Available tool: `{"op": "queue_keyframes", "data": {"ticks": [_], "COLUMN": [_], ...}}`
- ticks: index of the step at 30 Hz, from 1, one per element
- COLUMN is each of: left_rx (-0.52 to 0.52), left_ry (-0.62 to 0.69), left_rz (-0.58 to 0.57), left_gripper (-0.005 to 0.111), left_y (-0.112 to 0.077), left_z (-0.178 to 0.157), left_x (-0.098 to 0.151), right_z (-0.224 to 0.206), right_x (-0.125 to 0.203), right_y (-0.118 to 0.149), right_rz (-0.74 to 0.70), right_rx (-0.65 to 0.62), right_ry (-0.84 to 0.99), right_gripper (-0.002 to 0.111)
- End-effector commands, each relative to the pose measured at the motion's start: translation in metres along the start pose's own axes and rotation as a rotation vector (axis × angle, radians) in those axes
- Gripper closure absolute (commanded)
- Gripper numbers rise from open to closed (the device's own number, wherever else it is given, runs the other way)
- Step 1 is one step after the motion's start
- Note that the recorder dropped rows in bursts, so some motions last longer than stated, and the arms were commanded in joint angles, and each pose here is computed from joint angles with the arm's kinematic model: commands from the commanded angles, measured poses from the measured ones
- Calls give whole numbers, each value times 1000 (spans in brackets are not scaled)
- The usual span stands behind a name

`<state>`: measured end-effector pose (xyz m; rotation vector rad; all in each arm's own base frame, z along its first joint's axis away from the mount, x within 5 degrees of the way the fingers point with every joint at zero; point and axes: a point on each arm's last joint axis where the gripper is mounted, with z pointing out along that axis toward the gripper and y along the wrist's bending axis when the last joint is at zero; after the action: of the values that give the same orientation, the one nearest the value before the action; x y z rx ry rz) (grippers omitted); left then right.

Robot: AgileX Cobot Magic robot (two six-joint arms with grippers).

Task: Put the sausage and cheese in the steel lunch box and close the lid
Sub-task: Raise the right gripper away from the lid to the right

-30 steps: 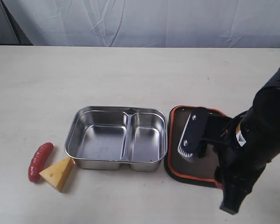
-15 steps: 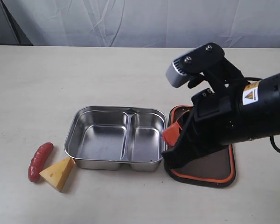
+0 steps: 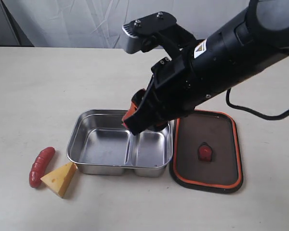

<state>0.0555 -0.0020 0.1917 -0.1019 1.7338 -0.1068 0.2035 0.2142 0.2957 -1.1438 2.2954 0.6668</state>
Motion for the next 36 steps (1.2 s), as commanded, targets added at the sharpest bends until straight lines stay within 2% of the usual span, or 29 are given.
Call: {"op": "queue_keyframes", "data": {"ticks": [1, 5, 10, 13, 14, 17, 19, 20, 22, 28, 29, 31, 33, 34, 36], "left_rx": [3, 3, 3, -1, 13, 30, 57, 81, 83, 89, 87, 97, 132, 173, 182], "left_ry": [-15, -15, -15, -87, -170, -268, -296, -281, -313, -310, -328, -351, -352, -338, -279], "left_rz": [1, 1, 1, 16, -71, -233, -517, -714, -795, -828, -867, -858, -768, -658, -592], "left_gripper": [107, 107, 107, 107, 107, 107, 107, 107, 107, 107, 107, 107, 107, 107, 107], "left_y": [0, 0, 0, 0, 0, 0, 2, 2, 4, 4, 5, 4, -2, -10, -16], "left_z": [0, 0, 0, 0, -1, -3, -4, -4, -5, -5, -6, -8, -14, -23, -22], "left_x": [0, 0, 0, -6, -14, -23, -25, -24, -28, -28, -30, -37, -51, -70, -88], "right_z": [-21, -35, -26, -22, -21, -24, -28, -31, -35, -38, -38, -38, -38, -37, -37], "right_x": [-19, -22, -6, 0, 2, 3, 2, 2, 2, 3, 3, 3, 3, 4, 4], "right_y": [-2, 1, -1, -1, -1, -1, 1, 2, 3, 2, 1, 1, 1, 1, 1], "right_rz": [-49, -37, 2, 16, 25, 23, 26, 25, 20, 26, 30, 37, 57, 80, 96], "right_rx": [106, 127, 119, 116, 115, 115, 115, 116, 118, 146, 153, 154, 150, 149, 147], "right_ry": [-209, -287, -225, -203, -198, -204, -218, -227, -236, -231, -231, -233, -235, -235, -236], "right_gripper": [72, 108, 103, 102, 102, 102, 102, 102, 102, 102, 102, 102, 102, 102, 102]}}
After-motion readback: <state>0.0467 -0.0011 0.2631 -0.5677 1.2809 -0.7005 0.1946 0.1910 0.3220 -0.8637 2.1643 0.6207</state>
